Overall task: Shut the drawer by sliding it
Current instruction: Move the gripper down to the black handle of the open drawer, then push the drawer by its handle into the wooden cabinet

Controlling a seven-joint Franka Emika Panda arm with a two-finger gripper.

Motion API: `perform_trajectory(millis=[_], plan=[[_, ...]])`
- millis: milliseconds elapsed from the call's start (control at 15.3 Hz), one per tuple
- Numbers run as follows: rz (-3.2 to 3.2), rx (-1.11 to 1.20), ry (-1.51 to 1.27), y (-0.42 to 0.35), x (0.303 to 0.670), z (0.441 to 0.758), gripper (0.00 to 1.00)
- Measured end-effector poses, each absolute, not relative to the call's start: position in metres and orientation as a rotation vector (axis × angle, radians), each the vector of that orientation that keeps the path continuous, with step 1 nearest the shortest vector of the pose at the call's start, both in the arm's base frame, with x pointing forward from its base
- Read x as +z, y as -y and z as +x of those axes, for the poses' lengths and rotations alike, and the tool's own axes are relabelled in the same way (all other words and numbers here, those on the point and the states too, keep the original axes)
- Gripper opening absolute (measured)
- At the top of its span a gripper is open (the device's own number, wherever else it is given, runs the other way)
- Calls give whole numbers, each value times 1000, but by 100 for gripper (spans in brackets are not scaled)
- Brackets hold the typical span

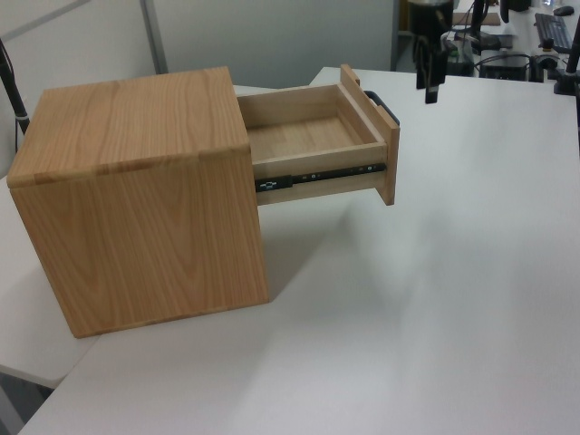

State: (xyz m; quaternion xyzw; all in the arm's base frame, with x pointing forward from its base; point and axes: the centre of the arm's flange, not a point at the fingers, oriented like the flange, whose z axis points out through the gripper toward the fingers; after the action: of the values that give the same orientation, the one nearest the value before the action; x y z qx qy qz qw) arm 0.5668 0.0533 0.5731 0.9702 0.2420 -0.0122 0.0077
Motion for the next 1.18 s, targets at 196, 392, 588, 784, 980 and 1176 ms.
perform_trajectory(millis=[196,392,588,784,980,1176], plan=[[3061,-4,-628,-64,569,572,32],[3084,45,-504,-77,567,578,4],[3118,133,-300,-90,559,590,4],[3145,202,-61,-98,554,599,0],[3160,310,272,-106,554,610,0],[3153,402,549,-113,553,622,0]])
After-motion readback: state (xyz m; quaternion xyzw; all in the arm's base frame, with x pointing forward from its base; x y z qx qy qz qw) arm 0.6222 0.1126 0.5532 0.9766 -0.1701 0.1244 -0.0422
